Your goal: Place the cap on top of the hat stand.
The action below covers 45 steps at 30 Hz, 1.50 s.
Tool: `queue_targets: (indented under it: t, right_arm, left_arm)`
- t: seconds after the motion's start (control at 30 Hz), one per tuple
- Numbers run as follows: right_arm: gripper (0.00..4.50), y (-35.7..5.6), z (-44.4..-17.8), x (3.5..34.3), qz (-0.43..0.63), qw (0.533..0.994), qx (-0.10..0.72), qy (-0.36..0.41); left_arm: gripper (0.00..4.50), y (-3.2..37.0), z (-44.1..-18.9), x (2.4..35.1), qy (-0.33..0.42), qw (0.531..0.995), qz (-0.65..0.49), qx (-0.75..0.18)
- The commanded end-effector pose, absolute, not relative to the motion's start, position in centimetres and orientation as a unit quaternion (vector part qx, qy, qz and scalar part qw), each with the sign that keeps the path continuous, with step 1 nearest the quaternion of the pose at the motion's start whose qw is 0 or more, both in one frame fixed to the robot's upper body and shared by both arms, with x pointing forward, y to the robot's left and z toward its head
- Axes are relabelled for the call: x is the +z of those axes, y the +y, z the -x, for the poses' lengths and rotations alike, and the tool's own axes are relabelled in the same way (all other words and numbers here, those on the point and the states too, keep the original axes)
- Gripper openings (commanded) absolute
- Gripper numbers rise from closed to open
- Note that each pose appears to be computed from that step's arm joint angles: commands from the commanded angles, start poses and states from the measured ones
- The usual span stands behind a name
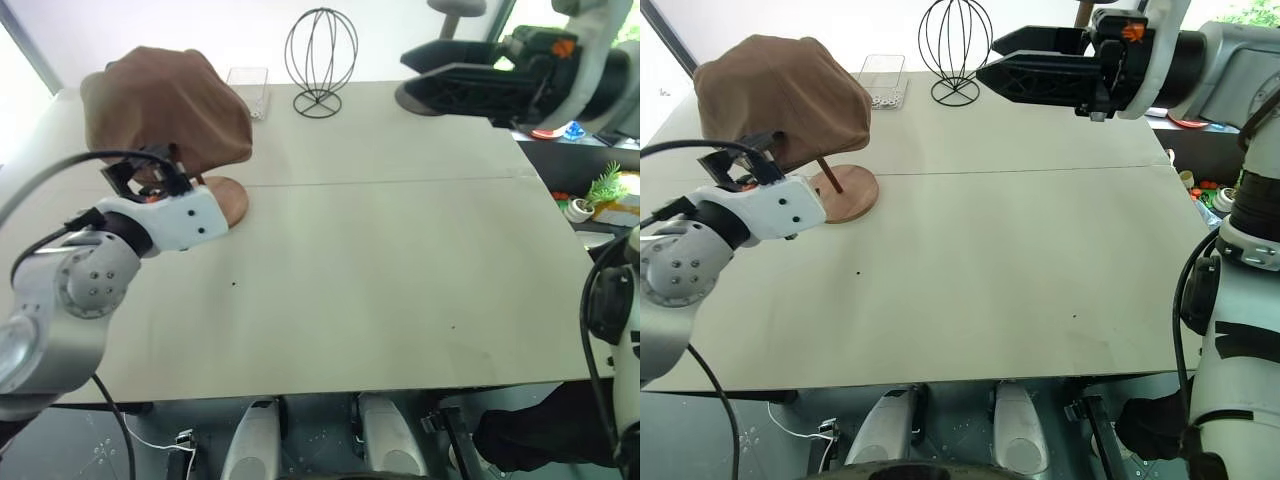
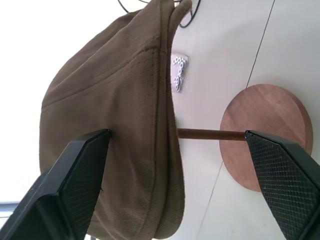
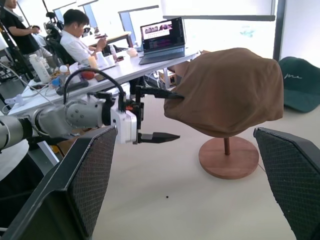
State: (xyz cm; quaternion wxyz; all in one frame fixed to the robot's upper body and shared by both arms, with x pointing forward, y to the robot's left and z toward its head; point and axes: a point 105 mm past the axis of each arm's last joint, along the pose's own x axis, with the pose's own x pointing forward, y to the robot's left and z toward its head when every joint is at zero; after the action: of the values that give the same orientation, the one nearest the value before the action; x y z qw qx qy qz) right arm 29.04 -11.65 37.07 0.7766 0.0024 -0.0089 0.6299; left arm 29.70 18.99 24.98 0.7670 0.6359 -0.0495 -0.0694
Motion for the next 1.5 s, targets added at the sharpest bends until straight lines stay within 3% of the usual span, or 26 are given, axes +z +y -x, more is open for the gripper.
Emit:
queue_targets:
  t: [0.03, 0.17, 0.23, 0.6, 0.83, 0.97, 1.17, 1.5]
  right_arm:
    - [4.5, -11.8, -28.0, 38.4, 0.014, 0.773, 0.633, -0.041]
    - [4.5, -11.8, -27.9, 38.1, 0.015, 0.774, 0.632, -0.038]
    - [4.5, -11.7, -27.9, 38.0, 0.016, 0.774, 0.632, -0.037]
    - [4.5, -11.7, -27.7, 37.1, 0.022, 0.771, 0.636, -0.025]
    - [4.5, -11.6, -27.6, 36.4, 0.029, 0.766, 0.641, -0.018]
    - [4.5, -11.7, -27.7, 36.4, 0.032, 0.766, 0.642, -0.018]
    - [4.5, -11.6, -27.6, 36.9, 0.035, 0.756, 0.654, -0.018]
    - [4.5, -11.3, -27.8, 37.1, 0.046, 0.746, 0.664, -0.002]
  left_arm:
    - [2.61, 18.8, -29.6, 27.2, -0.094, 0.754, -0.65, -0.031]
    - [0.6, 18.7, -29.9, 28.1, -0.117, 0.753, -0.647, -0.016]
    - [0.09, 18.7, -30.0, 28.4, -0.127, 0.751, -0.648, -0.01]
    - [0.09, 19.4, -28.2, 29.9, -0.235, 0.718, -0.655, -0.008]
    - [0.09, 22.3, -24.7, 31.5, -0.336, 0.692, -0.636, -0.053]
    - [0.09, 25.3, -23.7, 32.1, -0.353, 0.679, -0.638, -0.078]
    - [0.09, 27.4, -24.4, 31.6, -0.35, 0.652, -0.659, -0.133]
    - [0.09, 27.2, -27.5, 28.2, -0.347, 0.623, -0.667, -0.215]
